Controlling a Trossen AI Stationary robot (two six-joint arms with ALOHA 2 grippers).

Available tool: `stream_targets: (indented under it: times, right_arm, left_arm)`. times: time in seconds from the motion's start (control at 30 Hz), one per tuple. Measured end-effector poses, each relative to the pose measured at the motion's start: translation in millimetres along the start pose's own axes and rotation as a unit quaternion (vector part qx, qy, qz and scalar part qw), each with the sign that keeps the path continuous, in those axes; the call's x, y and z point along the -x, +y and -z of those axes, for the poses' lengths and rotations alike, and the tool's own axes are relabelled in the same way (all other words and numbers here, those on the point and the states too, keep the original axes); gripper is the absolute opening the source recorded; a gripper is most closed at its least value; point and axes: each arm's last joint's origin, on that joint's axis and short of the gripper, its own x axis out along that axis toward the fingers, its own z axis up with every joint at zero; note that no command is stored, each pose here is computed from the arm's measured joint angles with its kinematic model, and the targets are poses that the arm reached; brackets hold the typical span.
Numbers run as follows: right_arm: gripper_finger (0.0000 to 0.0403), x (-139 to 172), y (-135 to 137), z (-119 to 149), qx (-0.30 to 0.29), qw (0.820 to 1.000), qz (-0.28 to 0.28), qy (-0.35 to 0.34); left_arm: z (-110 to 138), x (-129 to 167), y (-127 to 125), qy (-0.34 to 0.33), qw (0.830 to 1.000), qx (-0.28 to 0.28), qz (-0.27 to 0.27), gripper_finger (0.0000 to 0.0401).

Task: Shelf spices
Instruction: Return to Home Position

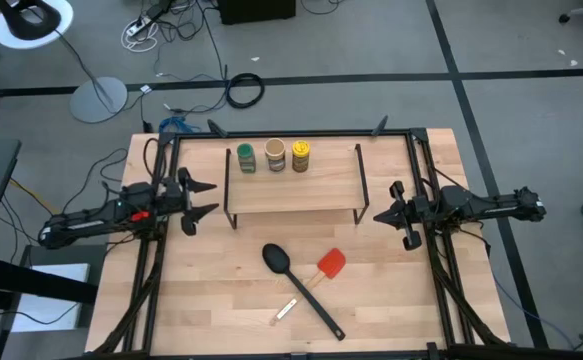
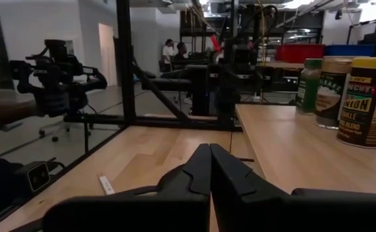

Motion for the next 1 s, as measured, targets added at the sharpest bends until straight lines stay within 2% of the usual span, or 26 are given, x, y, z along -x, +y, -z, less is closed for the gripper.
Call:
stream_targets:
  times: [0.3,0.63,1.0]
  right_arm:
    - [0.0001,0.0,0.1,1.5,-0.008,1.000,-0.001,0.007]
    - [0.0001,0.1,-1.9,4.0,-0.015,0.999,0.033,0.019]
    - [0.0011,0.3,-2.5,8.1,-0.060,0.997,0.044,0.038]
  left_arm:
    - [24.8,-7.4,-0.5,-0.002,0.999,0.027,0.017,0.0280]
    - [23.6,-7.4,-0.2,-0.007,1.000,0.012,0.012,0.0280]
    - [25.0,-7.5,0.1,-0.001,1.000,-0.002,0.008,0.0280]
